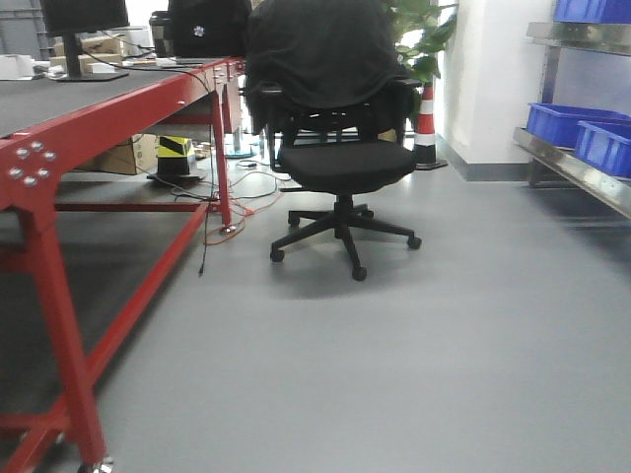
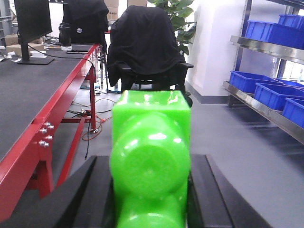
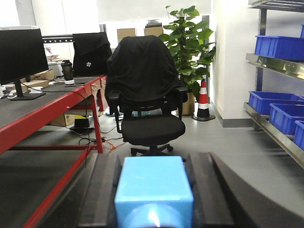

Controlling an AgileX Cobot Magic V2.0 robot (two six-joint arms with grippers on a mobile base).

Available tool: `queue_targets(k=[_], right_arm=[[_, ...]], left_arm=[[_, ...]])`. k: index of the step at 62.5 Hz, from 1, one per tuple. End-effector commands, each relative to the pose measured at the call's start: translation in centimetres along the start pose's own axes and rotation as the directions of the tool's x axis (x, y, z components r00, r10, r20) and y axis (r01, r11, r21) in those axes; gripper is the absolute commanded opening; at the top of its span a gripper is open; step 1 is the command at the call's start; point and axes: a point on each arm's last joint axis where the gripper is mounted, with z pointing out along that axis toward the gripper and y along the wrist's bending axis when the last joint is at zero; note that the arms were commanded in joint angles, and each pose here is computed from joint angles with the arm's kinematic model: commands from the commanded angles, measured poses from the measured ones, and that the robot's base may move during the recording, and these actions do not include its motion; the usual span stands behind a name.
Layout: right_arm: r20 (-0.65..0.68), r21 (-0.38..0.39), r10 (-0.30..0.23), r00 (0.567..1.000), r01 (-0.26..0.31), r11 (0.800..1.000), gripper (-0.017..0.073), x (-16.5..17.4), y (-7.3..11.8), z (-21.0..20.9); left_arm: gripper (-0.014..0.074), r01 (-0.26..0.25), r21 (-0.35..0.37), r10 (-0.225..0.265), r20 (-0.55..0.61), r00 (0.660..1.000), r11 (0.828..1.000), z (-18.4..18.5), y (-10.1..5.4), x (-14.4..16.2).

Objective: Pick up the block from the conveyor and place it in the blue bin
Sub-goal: 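Drive the base away from the conveyor toward the blue bin shelves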

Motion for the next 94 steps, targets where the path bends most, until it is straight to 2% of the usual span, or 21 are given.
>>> queue_targets(k=[1,94], right_arm=[[0.033,-0.001,-0.006,0.999,0.006,1.0,-0.0162,-0.27,0.01,-0.1],[0.033,-0.001,-0.006,0.999,0.006,1.0,-0.0162,-0.27,0.01,-0.1]], left_arm=[[-0.0111,-0.003,0.004,0.003,0.023,1.0,1.0,-0.1,-0.03,-0.23],[-0.0111,-0.003,0.004,0.003,0.024,1.0,1.0,-0.1,-0.03,-0.24]])
